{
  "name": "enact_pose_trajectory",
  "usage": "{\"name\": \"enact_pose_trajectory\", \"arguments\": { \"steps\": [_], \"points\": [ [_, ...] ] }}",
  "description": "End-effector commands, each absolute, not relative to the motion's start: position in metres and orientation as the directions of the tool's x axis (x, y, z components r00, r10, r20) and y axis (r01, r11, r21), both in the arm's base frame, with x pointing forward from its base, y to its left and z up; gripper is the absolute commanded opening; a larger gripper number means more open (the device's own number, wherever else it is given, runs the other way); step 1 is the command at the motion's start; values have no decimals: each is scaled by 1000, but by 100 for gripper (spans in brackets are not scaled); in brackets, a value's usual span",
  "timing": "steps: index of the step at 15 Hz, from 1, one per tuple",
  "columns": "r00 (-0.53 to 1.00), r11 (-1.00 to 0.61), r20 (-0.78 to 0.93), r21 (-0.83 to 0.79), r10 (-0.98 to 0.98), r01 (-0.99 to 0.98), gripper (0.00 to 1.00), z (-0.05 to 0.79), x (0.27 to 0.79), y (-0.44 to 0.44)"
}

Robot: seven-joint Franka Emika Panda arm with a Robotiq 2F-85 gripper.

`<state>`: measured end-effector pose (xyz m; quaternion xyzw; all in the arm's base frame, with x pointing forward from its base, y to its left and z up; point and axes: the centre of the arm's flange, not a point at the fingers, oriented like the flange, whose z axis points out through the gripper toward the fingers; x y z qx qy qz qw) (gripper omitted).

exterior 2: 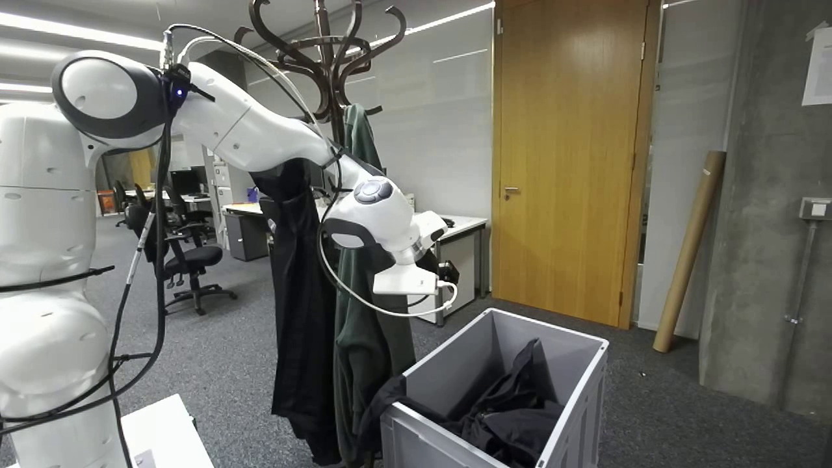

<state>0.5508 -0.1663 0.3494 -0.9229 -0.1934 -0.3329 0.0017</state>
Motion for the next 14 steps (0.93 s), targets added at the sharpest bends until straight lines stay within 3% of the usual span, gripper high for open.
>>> {"name": "enact_pose_trajectory", "arguments": {
  "steps": [1,7,14],
  "points": [
    [701,-925,618,124,356,360,100,351,550,-165],
    [693,-915,617,123,373,383,100,342,553,-153],
    [799,-934,491,105,347,341,100,304,542,-102]
  ]
}}
